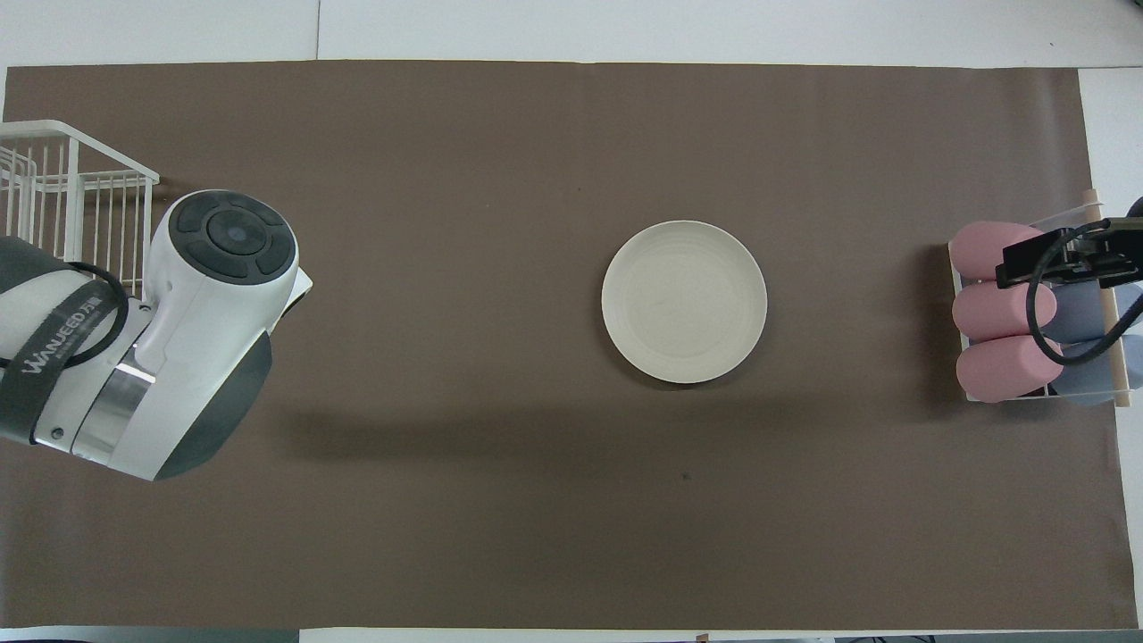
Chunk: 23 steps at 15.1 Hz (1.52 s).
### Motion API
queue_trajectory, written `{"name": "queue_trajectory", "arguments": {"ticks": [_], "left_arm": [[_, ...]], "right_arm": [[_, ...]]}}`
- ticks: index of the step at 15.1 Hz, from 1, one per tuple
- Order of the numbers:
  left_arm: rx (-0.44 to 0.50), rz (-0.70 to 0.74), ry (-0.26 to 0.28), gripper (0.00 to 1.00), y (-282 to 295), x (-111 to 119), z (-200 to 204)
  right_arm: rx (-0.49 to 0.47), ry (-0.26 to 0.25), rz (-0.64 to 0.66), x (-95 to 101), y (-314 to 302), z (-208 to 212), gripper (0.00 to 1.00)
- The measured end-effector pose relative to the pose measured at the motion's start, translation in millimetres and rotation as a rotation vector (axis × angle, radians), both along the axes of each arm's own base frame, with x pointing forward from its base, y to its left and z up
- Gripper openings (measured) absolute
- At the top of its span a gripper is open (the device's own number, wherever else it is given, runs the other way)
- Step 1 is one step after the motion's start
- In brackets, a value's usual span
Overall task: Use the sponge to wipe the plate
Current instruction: 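Lower the sponge into the wire basket with the left gripper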
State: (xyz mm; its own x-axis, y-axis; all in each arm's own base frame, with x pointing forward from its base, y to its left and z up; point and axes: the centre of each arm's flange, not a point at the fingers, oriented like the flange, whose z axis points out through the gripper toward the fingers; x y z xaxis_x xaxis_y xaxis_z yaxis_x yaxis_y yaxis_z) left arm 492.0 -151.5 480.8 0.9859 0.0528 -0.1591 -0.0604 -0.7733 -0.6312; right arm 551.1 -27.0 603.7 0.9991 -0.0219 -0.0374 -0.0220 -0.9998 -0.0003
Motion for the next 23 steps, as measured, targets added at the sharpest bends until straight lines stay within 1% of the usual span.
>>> {"name": "queue_trajectory", "arguments": {"ticks": [2, 4, 6, 9, 10, 12, 14, 16, 19, 23], "left_arm": [[0.129, -0.031, -0.021, 0.05, 5.5, 10.1, 4.0], [0.238, -0.062, -0.05, 0.05, 13.5, 19.3, 6.4], [0.347, -0.085, -0.06, 0.05, 22.1, 27.8, 3.6], [0.506, -0.124, -0.048, 0.05, 34.3, 46.5, -17.6], [0.551, -0.134, -0.034, 0.05, 40.2, 56.3, -31.5], [0.607, -0.13, -0.01, 0.05, 53.8, 83.1, -59.9], [0.639, -0.118, 0.002, 0.05, 75.2, 109.2, -82.8], [0.621, -0.116, -0.001, 0.05, 92.6, 124.0, -95.6], [0.577, -0.111, -0.004, 0.05, 91.5, 125.5, -98.3], [0.555, -0.119, -0.007, 0.05, 86.0, 124.7, -101.6]], "right_arm": [[-0.001, -0.013, 0.0, 1.4, -0.1, 1.2, 1.0], [-0.001, -0.014, 0.0, 1.5, 0.0, 1.4, 1.0], [-0.001, -0.015, 0.001, 1.5, 0.2, 1.4, 1.0], [-0.001, -0.015, 0.0, 1.5, 0.0, 1.5, 1.0], [-0.001, -0.015, 0.0, 1.5, -0.2, 1.7, 1.0], [-0.001, -0.015, 0.0, 1.5, -0.2, 1.7, 1.0], [-0.001, -0.015, 0.0, 1.5, -0.1, 1.8, 1.0], [-0.001, -0.016, 0.0, 1.4, -0.1, 2.2, 1.0], [-0.001, -0.016, 0.002, 1.4, 1.0, 2.3, 1.0], [-0.001, -0.016, 0.003, 1.5, 1.5, 2.3, 1.0]]}}
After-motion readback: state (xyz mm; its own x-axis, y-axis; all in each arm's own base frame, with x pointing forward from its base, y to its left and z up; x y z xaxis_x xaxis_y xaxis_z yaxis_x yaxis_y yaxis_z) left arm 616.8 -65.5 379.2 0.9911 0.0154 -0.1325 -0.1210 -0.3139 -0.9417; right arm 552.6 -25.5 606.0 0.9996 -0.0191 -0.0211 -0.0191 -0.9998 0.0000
